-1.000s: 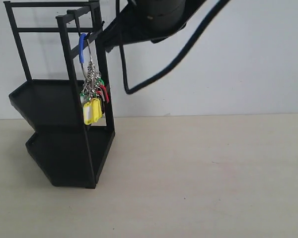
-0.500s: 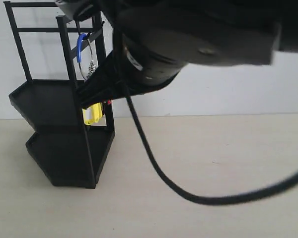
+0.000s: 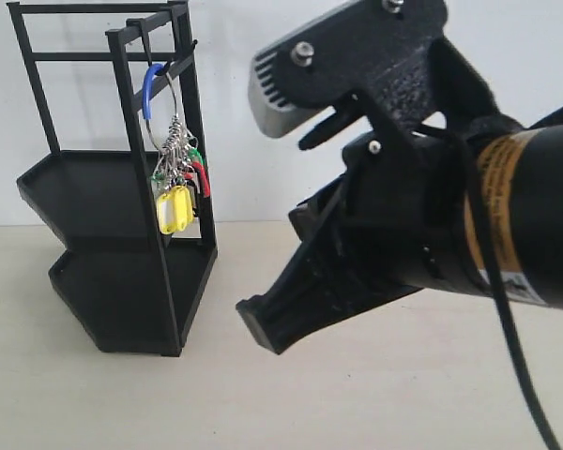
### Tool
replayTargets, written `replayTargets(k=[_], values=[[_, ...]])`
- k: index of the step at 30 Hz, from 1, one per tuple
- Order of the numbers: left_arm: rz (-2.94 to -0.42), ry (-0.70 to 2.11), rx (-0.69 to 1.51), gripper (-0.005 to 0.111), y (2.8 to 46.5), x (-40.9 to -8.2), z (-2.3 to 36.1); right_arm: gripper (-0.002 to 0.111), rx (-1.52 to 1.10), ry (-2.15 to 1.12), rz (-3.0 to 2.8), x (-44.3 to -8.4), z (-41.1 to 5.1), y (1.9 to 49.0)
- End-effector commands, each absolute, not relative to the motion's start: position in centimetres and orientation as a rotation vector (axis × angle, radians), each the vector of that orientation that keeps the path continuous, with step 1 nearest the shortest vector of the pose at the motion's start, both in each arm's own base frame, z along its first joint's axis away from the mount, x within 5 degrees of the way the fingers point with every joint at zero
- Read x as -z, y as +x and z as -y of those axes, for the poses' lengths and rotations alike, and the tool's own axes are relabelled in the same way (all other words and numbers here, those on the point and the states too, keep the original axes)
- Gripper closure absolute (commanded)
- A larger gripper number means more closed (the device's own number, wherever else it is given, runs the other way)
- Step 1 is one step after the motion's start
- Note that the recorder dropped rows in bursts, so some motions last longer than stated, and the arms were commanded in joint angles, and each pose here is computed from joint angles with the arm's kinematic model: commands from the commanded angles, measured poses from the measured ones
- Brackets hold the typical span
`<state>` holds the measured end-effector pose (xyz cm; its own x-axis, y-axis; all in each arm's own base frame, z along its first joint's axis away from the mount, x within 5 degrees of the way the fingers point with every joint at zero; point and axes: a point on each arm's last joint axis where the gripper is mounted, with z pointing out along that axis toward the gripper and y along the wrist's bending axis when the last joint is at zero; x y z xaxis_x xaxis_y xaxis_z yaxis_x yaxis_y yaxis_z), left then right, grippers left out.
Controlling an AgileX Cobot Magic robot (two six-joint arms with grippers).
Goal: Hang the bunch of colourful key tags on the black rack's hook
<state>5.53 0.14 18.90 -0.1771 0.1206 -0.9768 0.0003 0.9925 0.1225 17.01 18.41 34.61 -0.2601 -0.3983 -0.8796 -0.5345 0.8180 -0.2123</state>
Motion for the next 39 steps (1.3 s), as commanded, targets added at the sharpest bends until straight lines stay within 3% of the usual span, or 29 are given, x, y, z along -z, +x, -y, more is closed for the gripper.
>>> replayTargets(k=[1, 20, 39], values=[[-1.738, 0.088, -0.103, 0.102, 5.5, -19.0, -0.1, 0.108, -0.120, -0.655, -1.911, -34.9, -17.2, 16.6], [-1.738, 0.088, -0.103, 0.102, 5.5, -19.0, -0.1, 0.108, -0.125, -0.649, -1.912, -35.0, -17.1, 16.6], [-1.738, 0.088, -0.103, 0.102, 5.5, -19.0, -0.1, 0.108, -0.172, -0.712, -1.557, -38.0, -12.9, 14.6]])
